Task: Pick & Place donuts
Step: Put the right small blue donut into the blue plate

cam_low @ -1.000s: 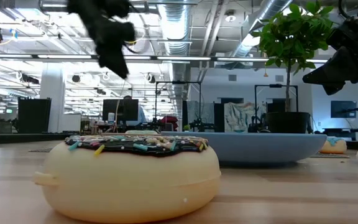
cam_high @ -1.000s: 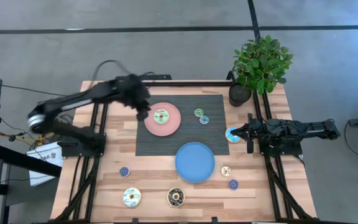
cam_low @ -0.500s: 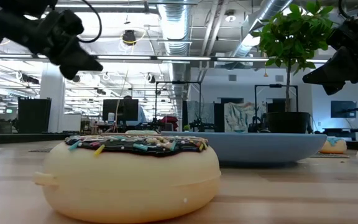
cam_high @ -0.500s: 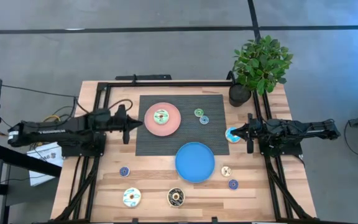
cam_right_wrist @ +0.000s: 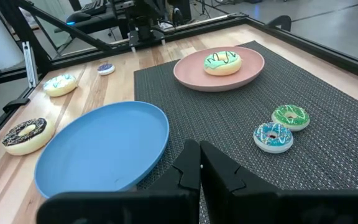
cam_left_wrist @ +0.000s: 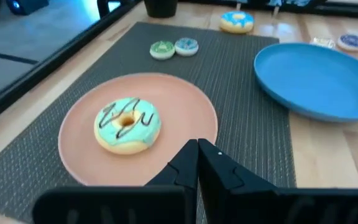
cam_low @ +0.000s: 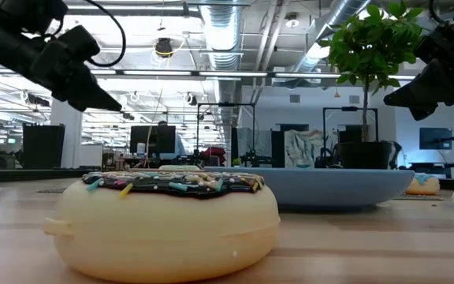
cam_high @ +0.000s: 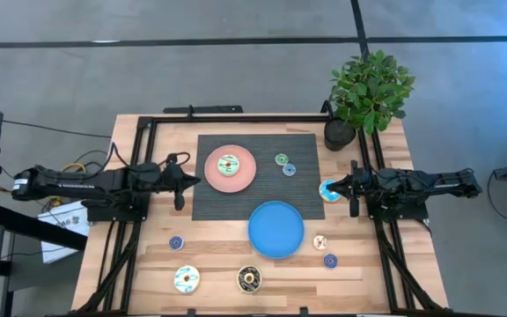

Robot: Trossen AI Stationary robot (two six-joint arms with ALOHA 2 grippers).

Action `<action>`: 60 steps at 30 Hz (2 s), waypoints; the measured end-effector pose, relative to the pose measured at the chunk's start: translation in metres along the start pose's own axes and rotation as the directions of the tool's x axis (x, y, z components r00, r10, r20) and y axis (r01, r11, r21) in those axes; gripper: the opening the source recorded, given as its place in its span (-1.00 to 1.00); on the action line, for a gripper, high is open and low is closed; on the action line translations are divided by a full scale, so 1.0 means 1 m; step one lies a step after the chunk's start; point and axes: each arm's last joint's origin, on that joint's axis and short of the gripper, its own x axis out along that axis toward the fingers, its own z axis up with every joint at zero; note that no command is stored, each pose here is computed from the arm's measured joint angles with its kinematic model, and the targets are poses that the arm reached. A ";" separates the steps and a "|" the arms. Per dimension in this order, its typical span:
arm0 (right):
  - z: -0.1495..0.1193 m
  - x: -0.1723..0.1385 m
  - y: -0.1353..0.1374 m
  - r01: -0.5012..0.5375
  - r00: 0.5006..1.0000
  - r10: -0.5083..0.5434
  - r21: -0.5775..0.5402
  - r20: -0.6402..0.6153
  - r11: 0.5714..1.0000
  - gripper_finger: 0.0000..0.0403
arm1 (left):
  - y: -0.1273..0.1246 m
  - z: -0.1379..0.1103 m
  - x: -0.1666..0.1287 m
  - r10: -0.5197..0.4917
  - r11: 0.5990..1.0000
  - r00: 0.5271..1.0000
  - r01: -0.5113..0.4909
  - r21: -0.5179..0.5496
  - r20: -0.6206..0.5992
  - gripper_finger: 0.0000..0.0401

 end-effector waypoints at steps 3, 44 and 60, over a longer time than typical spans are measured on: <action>0.000 0.000 0.000 0.000 1.000 0.000 0.000 0.000 1.000 -1.00 | 0.000 -0.003 0.000 0.003 1.000 1.000 -0.003 -0.020 -0.028 -1.00; 0.063 0.055 0.042 0.266 0.894 -0.182 0.158 -0.409 0.951 -1.00 | -0.037 -0.001 -0.011 -0.235 0.972 0.972 0.234 0.029 0.027 -1.00; 0.059 0.075 0.179 0.663 0.429 -0.072 0.260 -0.900 0.702 -0.95 | -0.037 -0.006 -0.011 -0.242 0.970 0.970 0.242 0.016 -0.019 -1.00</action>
